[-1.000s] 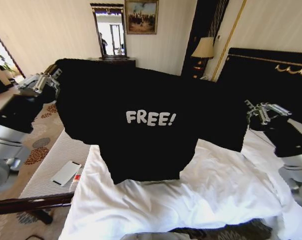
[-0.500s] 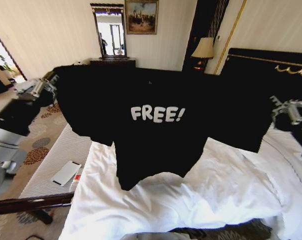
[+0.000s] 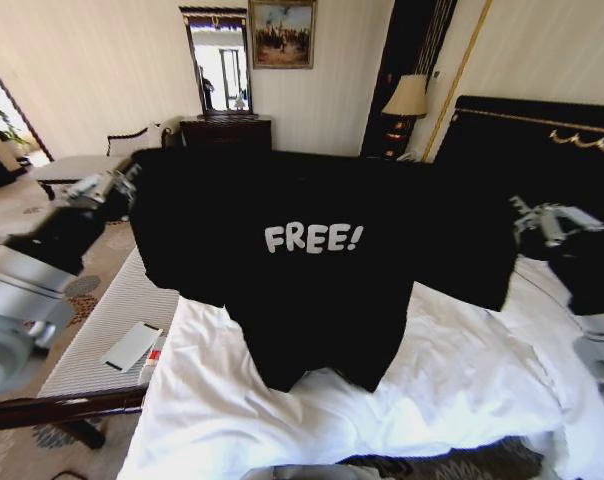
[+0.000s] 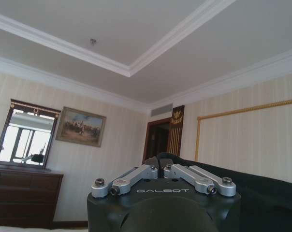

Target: Fold the clothes on the bed.

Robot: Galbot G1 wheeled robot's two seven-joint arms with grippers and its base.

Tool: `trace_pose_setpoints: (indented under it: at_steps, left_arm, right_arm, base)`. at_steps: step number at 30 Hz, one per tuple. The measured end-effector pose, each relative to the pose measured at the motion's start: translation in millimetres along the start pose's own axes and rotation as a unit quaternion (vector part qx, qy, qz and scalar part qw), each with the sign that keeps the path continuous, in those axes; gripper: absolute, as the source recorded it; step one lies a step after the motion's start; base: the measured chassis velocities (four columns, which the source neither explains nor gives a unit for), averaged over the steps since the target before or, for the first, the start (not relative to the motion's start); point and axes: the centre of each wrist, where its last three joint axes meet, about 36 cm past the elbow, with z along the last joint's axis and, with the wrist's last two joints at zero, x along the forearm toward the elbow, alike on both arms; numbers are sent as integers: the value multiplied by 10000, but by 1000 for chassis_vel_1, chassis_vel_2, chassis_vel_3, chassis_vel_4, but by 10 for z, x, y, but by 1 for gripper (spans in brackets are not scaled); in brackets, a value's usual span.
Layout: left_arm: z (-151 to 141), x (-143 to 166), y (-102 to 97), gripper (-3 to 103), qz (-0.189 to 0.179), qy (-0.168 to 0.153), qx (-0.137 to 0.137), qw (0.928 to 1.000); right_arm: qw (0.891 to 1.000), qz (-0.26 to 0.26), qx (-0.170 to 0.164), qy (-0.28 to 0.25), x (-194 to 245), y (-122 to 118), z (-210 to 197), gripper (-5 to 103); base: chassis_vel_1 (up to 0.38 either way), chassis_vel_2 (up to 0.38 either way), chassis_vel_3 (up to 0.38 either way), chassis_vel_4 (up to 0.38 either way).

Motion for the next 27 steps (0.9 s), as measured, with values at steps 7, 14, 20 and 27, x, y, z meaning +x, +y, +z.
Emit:
trace_pose_setpoints:
  at_steps: [7, 14, 20, 27]
  left_arm:
    - [589, -198, -56, 0, -11, 404, -78, 9992]
    - [1361, -515, 178, 0, -299, 872, 60, 9957]
    - [2199, -801, 439, 0, -603, 1408, 154, 9881]
    - [2901, -1548, 598, 0, -861, 1539, 138, 9842]
  right_arm:
    - [9979, 123, -228, 600, -492, -501, 643, 0]
    - [9921, 193, -428, 1164, -720, -715, 1372, 0]
    - [9853, 205, -532, 1613, -915, -828, 2097, 0]
    - [9796, 294, -593, 1896, -1363, -942, 2778, 0]
  base:
    - [0, 0, 0, 0]
    - [0, 0, 0, 0]
    - [0, 0, 0, 0]
    - [0, 0, 0, 0]
